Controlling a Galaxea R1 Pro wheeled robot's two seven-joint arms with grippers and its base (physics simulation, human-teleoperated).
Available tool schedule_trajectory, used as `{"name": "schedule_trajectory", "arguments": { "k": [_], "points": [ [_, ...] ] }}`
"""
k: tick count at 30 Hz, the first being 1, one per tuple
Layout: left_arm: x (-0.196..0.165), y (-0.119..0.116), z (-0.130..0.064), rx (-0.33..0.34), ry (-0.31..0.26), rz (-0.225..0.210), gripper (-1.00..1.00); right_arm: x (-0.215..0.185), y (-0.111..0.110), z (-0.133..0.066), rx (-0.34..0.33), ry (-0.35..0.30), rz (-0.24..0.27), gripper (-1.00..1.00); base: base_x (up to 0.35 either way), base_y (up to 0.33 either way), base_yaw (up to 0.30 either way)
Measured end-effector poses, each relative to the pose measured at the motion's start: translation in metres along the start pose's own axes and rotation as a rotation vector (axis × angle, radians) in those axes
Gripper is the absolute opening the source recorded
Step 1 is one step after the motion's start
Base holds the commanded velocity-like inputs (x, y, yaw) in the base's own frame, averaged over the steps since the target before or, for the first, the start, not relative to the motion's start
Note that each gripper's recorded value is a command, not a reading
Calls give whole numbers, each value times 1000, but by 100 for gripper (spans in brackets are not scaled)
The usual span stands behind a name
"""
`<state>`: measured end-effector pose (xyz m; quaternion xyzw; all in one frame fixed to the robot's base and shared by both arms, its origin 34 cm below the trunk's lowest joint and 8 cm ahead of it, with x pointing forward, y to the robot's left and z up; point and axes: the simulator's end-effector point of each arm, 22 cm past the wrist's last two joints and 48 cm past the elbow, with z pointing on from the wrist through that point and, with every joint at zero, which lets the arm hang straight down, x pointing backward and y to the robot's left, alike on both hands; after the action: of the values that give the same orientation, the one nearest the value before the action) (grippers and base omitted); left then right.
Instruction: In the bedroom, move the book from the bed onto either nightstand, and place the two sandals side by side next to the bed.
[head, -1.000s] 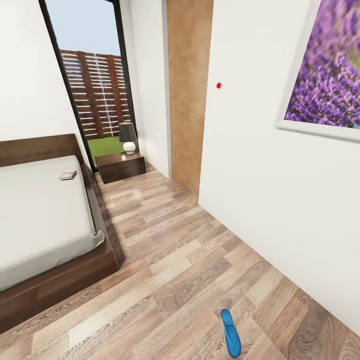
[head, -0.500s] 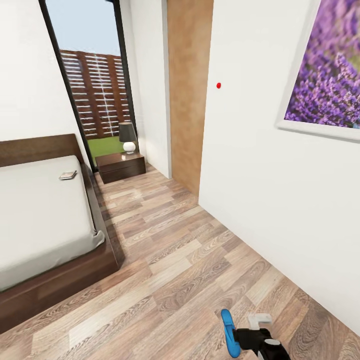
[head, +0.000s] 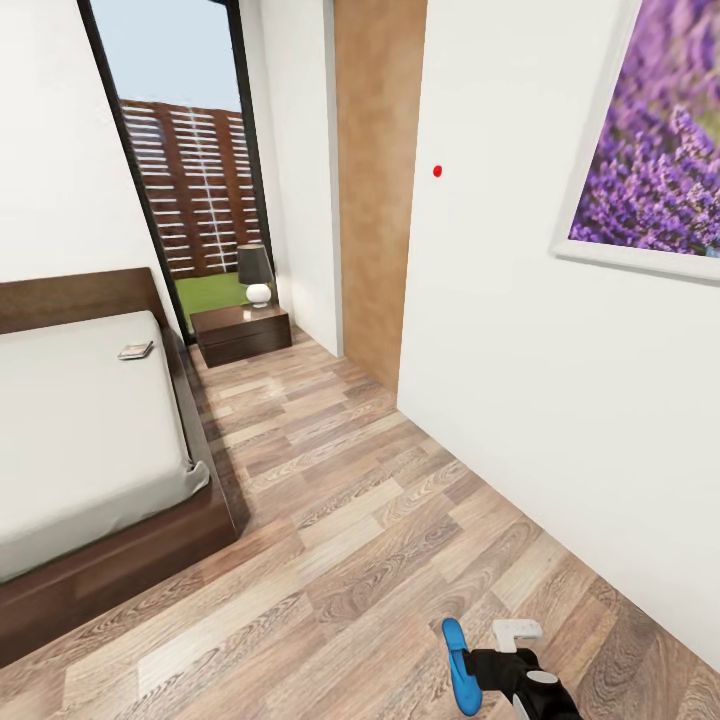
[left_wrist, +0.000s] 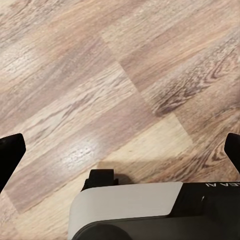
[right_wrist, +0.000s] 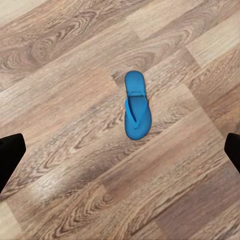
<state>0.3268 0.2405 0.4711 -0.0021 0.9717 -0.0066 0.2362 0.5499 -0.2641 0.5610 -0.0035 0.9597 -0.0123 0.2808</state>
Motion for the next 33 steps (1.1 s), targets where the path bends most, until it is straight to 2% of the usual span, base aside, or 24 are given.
{"name": "schedule_trajectory", "arguments": {
  "k": [33],
  "points": [
    [1,0,1,-1,1,-7,100,7,3,2,-4,12,2,100,0,0,0]
  ]
}}
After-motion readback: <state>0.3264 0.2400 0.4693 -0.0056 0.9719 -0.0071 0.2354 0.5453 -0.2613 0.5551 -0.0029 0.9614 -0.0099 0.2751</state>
